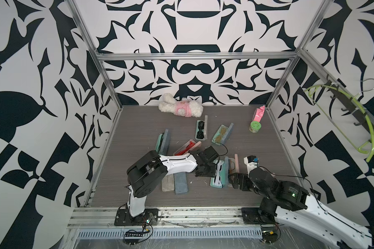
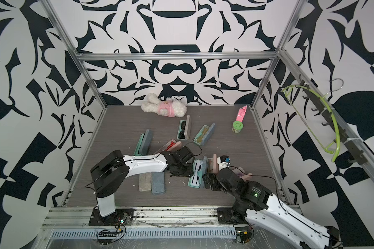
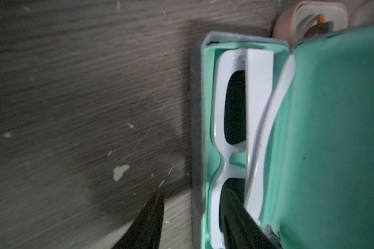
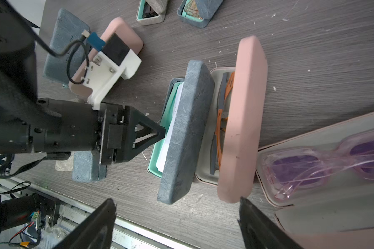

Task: Close the glasses case
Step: Move the glasses case to the center of the board.

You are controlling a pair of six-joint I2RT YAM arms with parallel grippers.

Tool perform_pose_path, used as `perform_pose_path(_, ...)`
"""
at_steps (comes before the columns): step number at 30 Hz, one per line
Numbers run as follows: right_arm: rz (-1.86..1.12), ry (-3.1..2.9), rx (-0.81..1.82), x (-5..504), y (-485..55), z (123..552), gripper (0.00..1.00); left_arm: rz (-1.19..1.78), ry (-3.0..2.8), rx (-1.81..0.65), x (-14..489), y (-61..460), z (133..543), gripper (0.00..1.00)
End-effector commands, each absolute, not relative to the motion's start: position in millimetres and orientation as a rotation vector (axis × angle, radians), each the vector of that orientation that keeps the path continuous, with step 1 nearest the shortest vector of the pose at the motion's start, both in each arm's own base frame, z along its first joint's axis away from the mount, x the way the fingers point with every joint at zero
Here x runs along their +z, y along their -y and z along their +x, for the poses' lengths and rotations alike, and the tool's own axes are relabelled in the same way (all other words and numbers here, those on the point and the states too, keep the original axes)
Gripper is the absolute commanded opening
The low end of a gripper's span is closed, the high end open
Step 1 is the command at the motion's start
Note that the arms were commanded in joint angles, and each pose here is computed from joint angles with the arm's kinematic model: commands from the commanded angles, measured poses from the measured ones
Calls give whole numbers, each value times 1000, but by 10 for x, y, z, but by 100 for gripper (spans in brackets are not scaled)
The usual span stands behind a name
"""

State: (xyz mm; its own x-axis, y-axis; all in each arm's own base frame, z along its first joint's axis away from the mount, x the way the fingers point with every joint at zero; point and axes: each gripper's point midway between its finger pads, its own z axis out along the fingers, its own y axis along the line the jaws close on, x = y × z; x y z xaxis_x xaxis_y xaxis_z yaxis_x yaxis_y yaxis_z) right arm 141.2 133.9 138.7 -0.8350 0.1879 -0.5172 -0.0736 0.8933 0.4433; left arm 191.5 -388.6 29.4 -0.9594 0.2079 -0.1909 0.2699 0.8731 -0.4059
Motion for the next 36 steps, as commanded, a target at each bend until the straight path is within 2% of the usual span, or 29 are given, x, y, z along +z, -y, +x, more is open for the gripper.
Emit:
perform_pose_path(1, 102, -2483, 618, 1388, -1332, 1419, 90, 390, -2913, -631, 240, 3895, 1921, 44)
perform_pose_path(9, 97, -2488, 626, 1377, -1378, 1435, 89, 387, -2936, -583, 103, 3840, 1911, 33)
perform_pose_path(21, 73, -2495, 641, 1383, -1495, 1481, 89, 344, -2946, -552, 23, 3681, 1881, 24)
perform_pose_path(36, 56, -2503, 663, 1377, -1616, 1527, 87, 300, -2947, -544, -3, 3523, 1826, 20)
